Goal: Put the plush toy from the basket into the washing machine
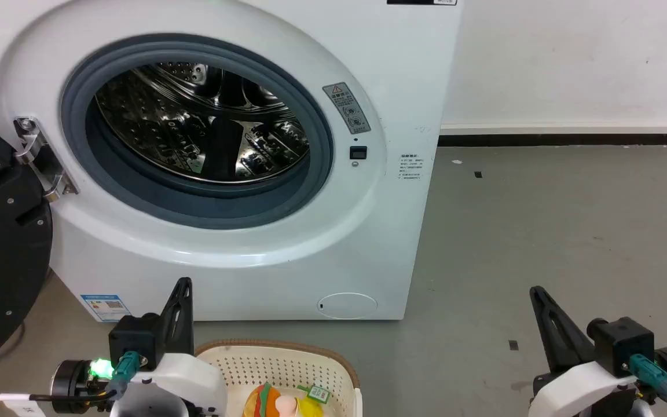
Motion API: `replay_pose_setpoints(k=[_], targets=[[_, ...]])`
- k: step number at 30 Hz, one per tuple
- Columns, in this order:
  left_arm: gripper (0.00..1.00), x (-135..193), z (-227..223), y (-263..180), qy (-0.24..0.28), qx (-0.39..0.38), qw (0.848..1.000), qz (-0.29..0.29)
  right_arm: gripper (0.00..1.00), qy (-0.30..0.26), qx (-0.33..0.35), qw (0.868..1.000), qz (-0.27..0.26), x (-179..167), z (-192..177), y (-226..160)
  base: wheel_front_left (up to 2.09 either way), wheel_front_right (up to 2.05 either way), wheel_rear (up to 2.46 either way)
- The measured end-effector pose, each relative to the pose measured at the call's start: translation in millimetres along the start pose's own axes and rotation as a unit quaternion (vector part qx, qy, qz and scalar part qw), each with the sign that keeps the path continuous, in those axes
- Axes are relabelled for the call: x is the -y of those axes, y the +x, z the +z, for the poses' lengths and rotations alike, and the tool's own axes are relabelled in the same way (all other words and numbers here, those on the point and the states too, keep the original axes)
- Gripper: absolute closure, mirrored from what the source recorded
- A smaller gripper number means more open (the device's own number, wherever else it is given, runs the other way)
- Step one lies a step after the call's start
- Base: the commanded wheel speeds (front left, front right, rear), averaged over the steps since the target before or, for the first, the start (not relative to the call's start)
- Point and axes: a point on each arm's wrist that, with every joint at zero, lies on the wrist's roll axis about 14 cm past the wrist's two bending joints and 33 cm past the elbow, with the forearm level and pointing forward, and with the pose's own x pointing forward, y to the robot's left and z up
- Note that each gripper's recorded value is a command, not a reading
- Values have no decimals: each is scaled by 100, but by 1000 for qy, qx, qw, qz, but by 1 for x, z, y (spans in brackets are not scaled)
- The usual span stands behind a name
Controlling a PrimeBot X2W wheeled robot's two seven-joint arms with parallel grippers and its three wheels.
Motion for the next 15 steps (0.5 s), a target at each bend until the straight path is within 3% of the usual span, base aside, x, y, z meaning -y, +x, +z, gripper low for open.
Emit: replay_pose_setpoints(k=[13,14,15], targets=[[100,0,0,0,0,0,1000,0,100,0,0,1000,0,0,0,0,0,0,0],[0,0,0,0,0,0,1000,0,0,0,0,1000,0,0,0,0,0,0,0],[0,0,0,0,0,0,1000,0,0,0,0,1000,0,0,0,0,0,0,0]])
